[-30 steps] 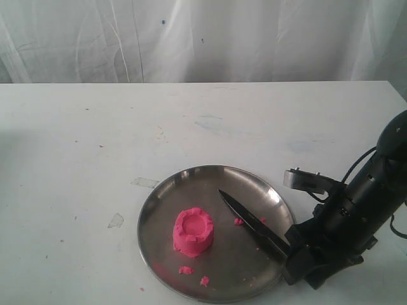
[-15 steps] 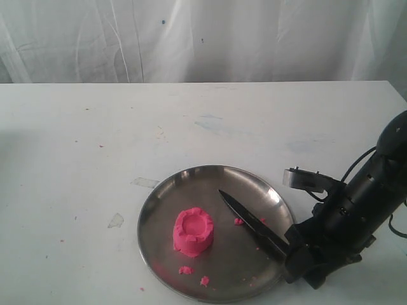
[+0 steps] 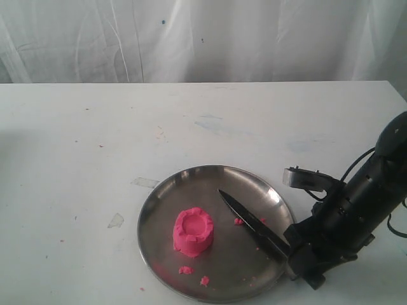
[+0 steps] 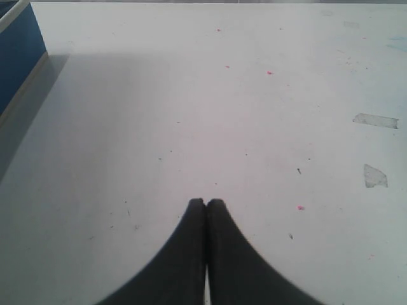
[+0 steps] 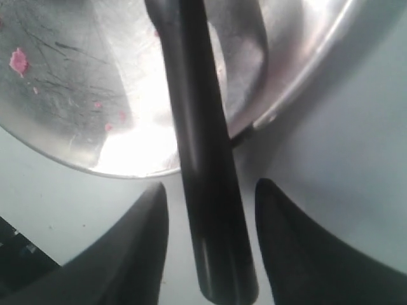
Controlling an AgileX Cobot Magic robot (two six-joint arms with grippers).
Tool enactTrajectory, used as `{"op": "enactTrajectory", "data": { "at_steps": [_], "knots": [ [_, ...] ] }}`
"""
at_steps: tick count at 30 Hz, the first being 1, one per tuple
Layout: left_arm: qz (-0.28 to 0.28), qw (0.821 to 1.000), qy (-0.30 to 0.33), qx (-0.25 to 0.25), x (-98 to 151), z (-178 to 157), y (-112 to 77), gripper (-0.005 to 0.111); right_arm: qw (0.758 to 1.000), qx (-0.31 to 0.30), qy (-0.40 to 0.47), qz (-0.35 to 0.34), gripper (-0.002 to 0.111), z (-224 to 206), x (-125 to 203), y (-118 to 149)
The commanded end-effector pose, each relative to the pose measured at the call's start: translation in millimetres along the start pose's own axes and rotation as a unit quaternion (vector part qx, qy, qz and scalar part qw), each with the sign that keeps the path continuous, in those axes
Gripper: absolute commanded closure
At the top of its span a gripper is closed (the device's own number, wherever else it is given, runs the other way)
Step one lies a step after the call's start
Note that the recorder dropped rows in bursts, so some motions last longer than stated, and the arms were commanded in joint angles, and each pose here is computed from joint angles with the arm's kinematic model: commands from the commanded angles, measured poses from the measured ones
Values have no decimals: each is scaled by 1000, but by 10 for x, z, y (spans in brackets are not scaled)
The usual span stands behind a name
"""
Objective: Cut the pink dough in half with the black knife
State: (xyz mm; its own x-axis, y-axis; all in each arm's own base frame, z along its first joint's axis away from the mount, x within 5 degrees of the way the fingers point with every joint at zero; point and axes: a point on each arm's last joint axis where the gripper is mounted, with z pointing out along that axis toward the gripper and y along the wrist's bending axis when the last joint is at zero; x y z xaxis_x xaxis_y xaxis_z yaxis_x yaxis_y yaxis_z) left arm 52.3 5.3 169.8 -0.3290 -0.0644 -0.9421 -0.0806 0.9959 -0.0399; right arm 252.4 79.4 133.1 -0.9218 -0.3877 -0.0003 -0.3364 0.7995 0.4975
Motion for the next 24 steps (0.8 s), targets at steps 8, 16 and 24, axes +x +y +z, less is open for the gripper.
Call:
{"op": "enactTrajectory", "data": {
  "at_steps": [8,16,24],
  "knots": [
    [-2,1000,-1,3,13,4,-3,107,1000,-11,21,7,93,86,-6,-73],
    [-2,1000,-1,3,13,4,-3,107,1000,-15,14,-1,108,7,-48,-31],
    [-2,1000,-1,3,13,4,-3,107,999,3,-42,-28,108,-300,-30,184]
  ]
}}
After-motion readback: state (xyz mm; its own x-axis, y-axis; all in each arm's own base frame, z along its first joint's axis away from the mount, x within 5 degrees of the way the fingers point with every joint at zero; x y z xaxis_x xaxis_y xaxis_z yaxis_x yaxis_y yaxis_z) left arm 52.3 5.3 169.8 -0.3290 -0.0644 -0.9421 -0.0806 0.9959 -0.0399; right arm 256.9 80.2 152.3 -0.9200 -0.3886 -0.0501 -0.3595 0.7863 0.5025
